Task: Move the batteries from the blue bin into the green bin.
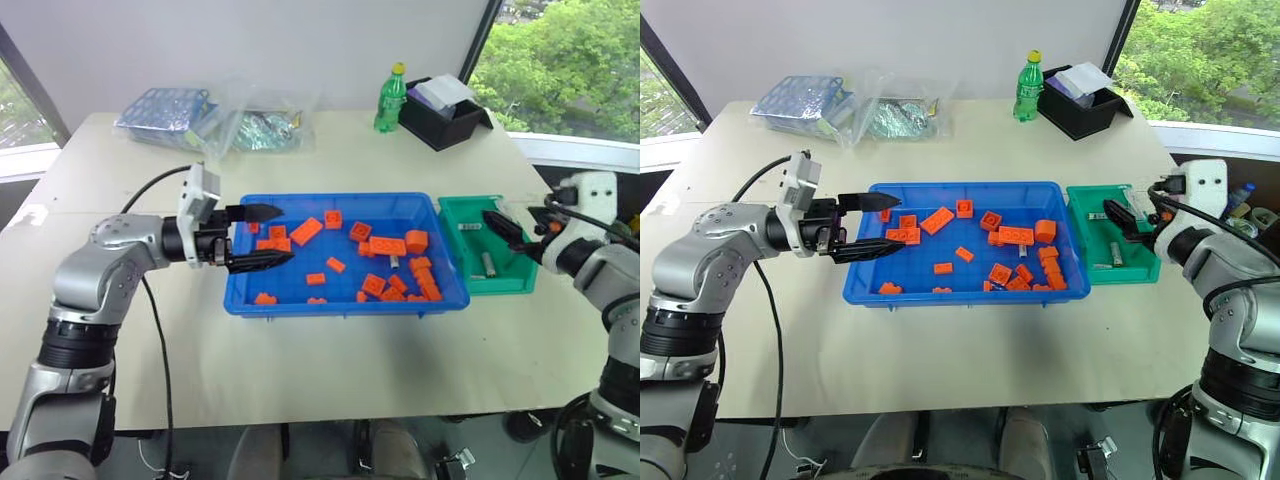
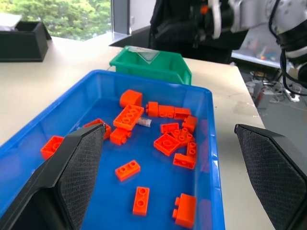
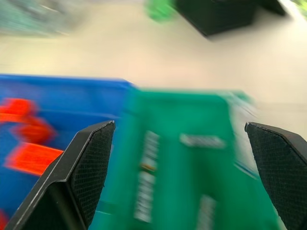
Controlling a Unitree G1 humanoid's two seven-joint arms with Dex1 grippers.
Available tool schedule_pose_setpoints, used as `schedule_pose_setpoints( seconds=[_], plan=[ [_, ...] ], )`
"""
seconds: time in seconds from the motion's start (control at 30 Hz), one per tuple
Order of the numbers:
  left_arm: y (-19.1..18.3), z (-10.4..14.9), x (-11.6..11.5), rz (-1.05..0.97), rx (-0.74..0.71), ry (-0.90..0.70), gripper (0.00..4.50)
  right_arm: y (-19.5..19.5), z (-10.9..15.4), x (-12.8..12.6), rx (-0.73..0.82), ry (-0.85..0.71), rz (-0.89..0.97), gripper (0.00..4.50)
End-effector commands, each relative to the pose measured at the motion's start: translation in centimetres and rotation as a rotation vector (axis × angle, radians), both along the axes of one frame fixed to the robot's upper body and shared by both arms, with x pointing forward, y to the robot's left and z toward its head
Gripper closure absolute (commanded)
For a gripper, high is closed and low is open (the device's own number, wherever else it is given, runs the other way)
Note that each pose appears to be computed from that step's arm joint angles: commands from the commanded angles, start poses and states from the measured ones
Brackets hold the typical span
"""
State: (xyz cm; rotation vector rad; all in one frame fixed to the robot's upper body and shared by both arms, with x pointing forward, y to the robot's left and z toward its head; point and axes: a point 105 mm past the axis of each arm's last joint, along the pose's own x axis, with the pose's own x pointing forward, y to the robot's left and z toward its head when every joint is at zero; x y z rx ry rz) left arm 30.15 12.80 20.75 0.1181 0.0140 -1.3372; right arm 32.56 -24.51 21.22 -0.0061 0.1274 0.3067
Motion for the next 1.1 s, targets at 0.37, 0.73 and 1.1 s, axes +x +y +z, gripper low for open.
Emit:
schedule_pose_setpoints(
  seconds=[0.37, 0.73, 1.1],
  plan=[
    [-1.2, 1.5, -0.8, -0.082, 0.020, -0.062, 0.00, 10.7, -4.2, 3.6, -0.478, 0.165, 0.761, 0.02],
    [-1.1, 1.8, -1.7, -0.048, 0.020, -0.072, 0.00, 10.5, -7.4, 8.1, -0.635, 0.241, 0.847, 0.02],
    [-0.2, 1.7, -2.1, 0.007, 0.025, -0.073, 0.00, 9.9, -8.0, 8.3, -0.592, 0.248, 0.853, 0.92]
  ],
)
